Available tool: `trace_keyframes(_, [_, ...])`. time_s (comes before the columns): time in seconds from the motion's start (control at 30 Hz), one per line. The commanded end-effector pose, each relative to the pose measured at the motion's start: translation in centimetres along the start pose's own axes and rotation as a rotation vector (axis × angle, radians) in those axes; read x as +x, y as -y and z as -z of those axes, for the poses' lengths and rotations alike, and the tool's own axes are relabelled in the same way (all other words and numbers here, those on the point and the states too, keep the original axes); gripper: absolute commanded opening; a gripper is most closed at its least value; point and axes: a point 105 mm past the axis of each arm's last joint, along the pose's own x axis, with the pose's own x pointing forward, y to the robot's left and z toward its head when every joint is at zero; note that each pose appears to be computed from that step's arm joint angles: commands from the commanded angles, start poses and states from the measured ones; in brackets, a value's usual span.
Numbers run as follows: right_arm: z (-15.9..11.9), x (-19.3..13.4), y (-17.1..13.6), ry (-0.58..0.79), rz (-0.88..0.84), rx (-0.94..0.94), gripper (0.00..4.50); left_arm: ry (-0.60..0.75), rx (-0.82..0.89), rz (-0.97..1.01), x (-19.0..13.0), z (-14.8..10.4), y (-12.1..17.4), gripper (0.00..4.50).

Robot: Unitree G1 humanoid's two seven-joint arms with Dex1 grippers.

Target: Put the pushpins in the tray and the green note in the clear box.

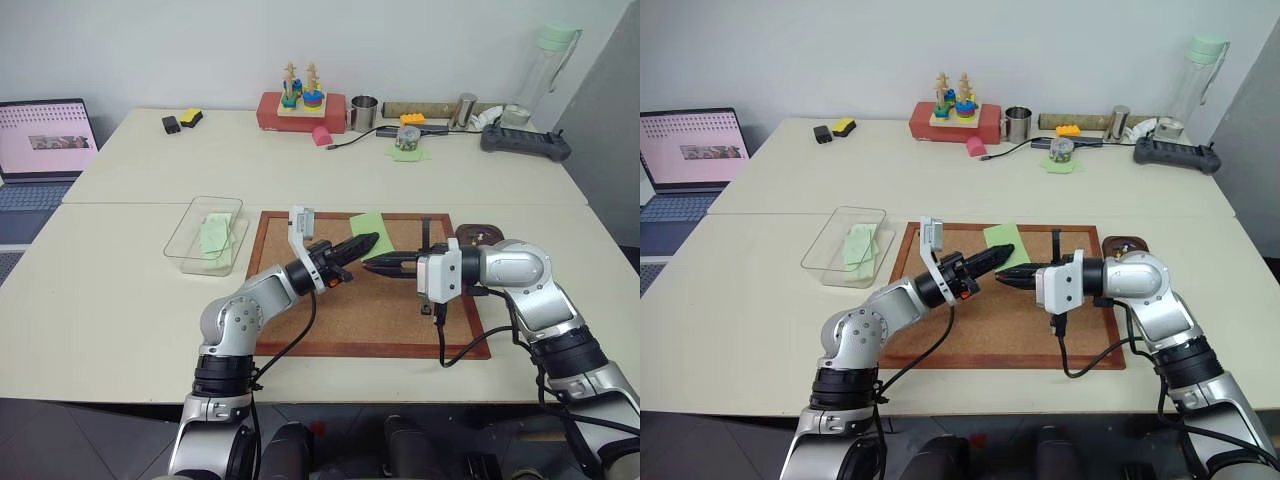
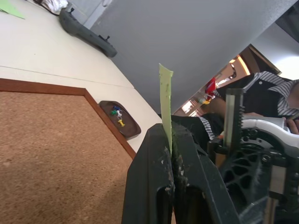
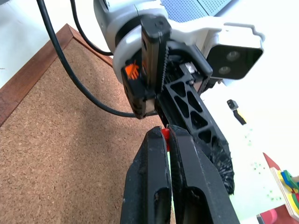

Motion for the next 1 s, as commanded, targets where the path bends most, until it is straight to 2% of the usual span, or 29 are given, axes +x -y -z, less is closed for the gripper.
trace_keyframes(0.03, [-1.4,-0.4,1.3,0.033,0.039,-0.07,0.0,0.028,0.04,-0.022,0.2,-0.5,-0.3,0.06])
trace_keyframes(0.17, [-2.2,-0.9,1.8,0.058,0.08,-0.068,0.0,0.031,0.066,-0.077,0.6,-0.2,-1.3,0.06])
trace_keyframes(0.27, [-2.1,-1.9,2.6,0.05,0.166,0.016,0.0,0.04,0.08,-0.093,0.8,-0.3,-1.6,0.06])
trace_keyframes(0.37, [0.6,-4.5,4.2,-0.062,0.351,0.219,0.0,0.064,0.113,-0.081,0.7,-1.0,-0.9,0.06])
trace_keyframes(0.47, [3.6,-6.9,4.5,-0.193,0.488,0.379,0.0,0.07,0.167,-0.053,0.3,-1.5,0.2,0.06])
trace_keyframes(0.57, [8.0,-10.5,3.6,-0.377,0.674,0.576,0.0,0.058,0.254,-0.013,-0.5,-2.0,2.0,0.06])
trace_keyframes(0.73, [12.6,-15.2,2.0,-0.579,0.939,0.794,0.0,0.054,0.346,-0.005,-1.2,-2.3,3.5,0.06])
trace_keyframes(0.97, [15.6,-16.0,-0.2,-0.647,1.04,1.016,0.0,0.048,0.389,0.002,-1.2,-2.2,4.3,0.06])
trace_keyframes(1.0, [15.9,-16.0,-0.4,-0.651,1.054,1.03,0.22,0.047,0.391,0.002,-1.1,-2.2,4.3,0.02])
